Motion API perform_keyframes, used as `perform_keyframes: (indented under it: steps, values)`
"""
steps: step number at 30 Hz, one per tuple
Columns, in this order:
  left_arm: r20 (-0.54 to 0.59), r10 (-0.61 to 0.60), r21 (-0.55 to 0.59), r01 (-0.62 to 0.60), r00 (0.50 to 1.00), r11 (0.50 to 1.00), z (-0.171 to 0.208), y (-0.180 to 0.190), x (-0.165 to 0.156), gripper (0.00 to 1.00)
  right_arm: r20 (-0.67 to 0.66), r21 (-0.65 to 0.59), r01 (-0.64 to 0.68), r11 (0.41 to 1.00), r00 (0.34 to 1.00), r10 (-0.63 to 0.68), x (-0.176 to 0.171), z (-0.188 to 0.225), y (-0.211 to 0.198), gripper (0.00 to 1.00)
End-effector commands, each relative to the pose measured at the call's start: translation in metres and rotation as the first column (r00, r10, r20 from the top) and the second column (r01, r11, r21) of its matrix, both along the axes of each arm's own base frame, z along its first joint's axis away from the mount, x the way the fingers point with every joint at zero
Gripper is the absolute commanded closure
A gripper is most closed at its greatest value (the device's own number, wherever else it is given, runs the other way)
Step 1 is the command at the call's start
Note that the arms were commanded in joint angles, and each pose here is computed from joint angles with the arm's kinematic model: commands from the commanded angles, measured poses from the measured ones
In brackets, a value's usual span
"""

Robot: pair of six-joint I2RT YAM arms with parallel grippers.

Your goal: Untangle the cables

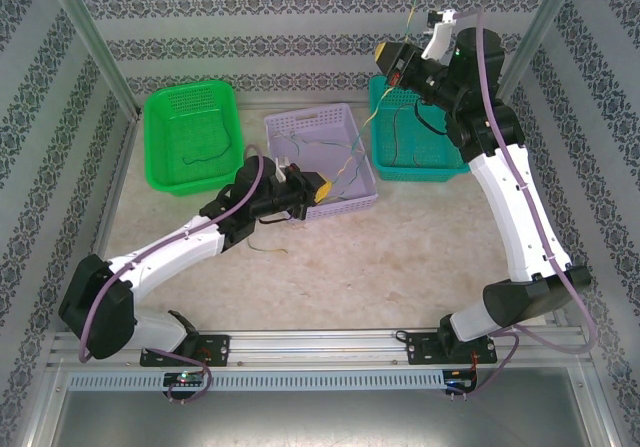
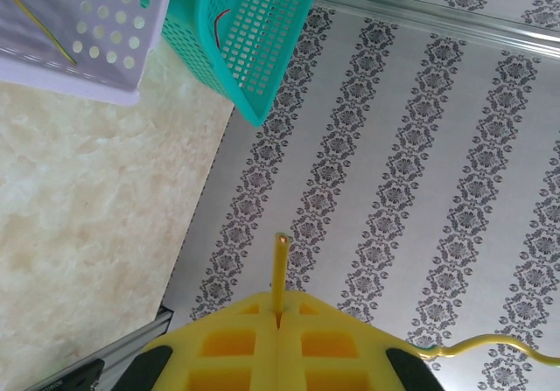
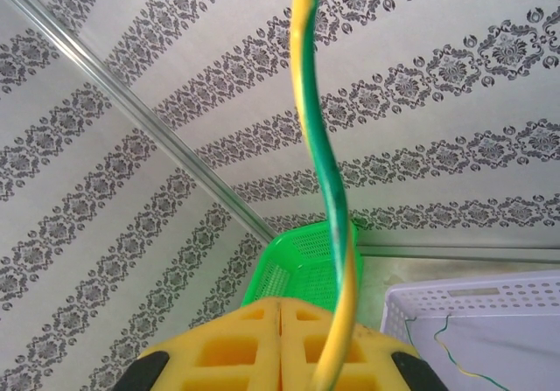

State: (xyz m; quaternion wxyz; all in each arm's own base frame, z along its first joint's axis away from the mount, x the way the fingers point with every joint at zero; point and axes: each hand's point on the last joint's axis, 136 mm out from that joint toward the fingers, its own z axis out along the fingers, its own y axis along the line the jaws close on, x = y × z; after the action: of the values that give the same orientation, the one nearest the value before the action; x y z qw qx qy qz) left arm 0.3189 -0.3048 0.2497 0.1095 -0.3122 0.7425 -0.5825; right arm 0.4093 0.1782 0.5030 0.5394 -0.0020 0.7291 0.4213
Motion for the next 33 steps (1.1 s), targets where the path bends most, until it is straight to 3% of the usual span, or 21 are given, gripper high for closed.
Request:
perform_keyframes:
  steps: [1,3,7,9,16,21,26,33]
  values:
    - [-0.296,0.078,0.258,0.001,0.952,0.966,-0.109,0.034,-0.028,1.00,0.335,0.133,0.086,0.987,0.934,-0.127,-0.027,0.111,-0.038,1.00]
    - [-0.217,0.063,0.245,-0.008,0.974,0.970,-0.087,0.031,-0.020,0.95,0.297,0.109,0.055,0.993,0.951,-0.085,-0.020,0.098,-0.030,1.00]
    - [-0.062,0.124,0.320,-0.098,0.990,0.942,-0.032,0.057,-0.009,0.55,0.231,0.080,0.046,0.996,0.971,-0.063,-0.011,0.069,-0.023,1.00]
    - [-0.038,0.178,0.333,-0.156,0.983,0.930,-0.009,0.074,-0.009,0.44,0.213,0.069,0.058,0.996,0.974,-0.072,-0.008,0.057,-0.024,1.00]
    - [-0.101,0.366,0.229,-0.337,0.925,0.913,0.050,0.104,-0.013,0.36,0.209,0.028,0.114,0.993,0.971,-0.118,0.001,0.025,-0.021,1.00]
    - [-0.113,0.492,0.170,-0.471,0.863,0.865,0.080,0.122,-0.008,0.32,0.197,0.016,0.147,0.989,0.969,-0.147,0.009,-0.003,-0.007,1.00]
    - [-0.203,0.420,-0.010,-0.430,0.885,0.903,0.092,0.073,0.016,0.25,0.212,0.010,0.160,0.987,0.964,-0.159,0.008,-0.022,0.020,1.00]
    - [-0.304,0.398,-0.156,-0.458,0.865,0.875,0.094,0.021,0.039,0.23,0.189,0.031,0.126,0.992,0.973,-0.130,0.004,-0.045,0.057,1.00]
